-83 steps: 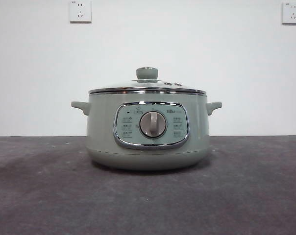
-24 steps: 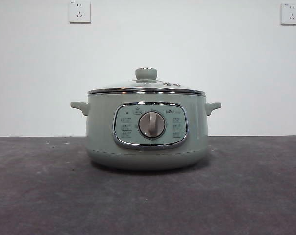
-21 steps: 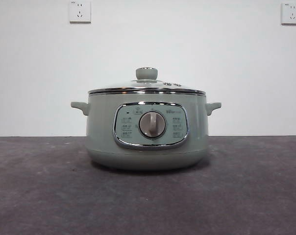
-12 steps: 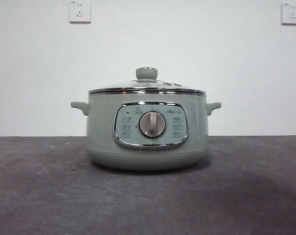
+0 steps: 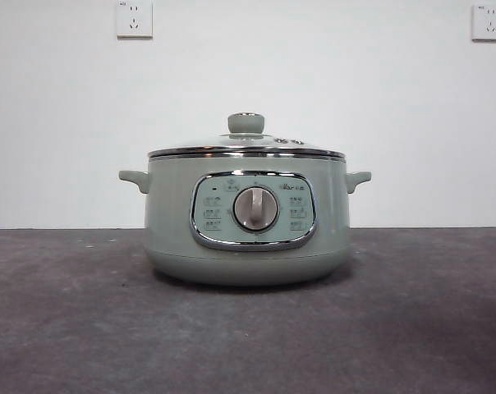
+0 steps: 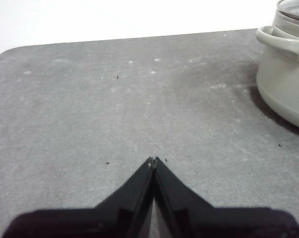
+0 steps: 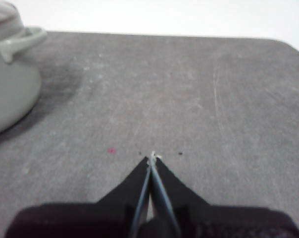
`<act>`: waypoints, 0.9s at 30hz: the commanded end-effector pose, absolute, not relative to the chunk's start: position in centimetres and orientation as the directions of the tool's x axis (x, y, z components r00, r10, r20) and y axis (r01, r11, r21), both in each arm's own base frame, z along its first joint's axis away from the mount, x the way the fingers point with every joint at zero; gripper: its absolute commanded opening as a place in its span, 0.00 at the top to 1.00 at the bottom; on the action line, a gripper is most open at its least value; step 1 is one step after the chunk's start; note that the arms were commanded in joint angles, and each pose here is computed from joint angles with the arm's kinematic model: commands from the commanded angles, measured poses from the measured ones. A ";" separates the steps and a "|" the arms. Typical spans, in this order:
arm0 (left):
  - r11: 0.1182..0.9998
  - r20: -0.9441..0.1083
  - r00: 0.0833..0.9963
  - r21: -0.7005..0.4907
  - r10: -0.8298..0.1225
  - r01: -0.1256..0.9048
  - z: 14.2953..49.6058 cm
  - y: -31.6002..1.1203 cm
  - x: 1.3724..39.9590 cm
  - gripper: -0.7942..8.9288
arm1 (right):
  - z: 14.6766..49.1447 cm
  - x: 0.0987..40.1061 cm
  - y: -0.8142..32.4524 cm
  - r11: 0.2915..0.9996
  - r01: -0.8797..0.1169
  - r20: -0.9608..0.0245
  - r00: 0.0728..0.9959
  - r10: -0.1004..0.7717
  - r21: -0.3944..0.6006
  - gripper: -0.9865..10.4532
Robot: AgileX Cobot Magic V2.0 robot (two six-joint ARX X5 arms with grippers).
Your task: Pick up the corn,open the lid,put the corn in the pot,close the lid
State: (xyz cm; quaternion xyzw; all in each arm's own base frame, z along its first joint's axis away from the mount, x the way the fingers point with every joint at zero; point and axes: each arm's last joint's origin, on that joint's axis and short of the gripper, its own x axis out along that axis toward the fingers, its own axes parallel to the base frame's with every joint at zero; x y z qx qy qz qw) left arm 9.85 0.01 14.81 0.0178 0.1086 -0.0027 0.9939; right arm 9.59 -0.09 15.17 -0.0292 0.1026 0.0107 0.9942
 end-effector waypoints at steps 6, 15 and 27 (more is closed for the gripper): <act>0.999 -0.221 0.975 0.042 -0.002 0.011 14.5 0.0 9.9 0.92 | 14.9 9.7 -0.1 0.999 -0.020 -0.188 0.982 0.011 -0.046 0.91; 0.999 -0.227 0.974 0.042 -0.002 0.012 14.5 0.0 9.9 0.92 | 15.1 9.6 -0.1 0.999 -0.014 -0.170 0.985 0.005 -0.048 0.91; 0.999 -0.233 0.972 0.042 -0.001 0.011 14.4 0.0 9.9 0.92 | 15.0 9.6 -0.1 0.999 -0.014 -0.174 0.985 0.006 -0.047 0.91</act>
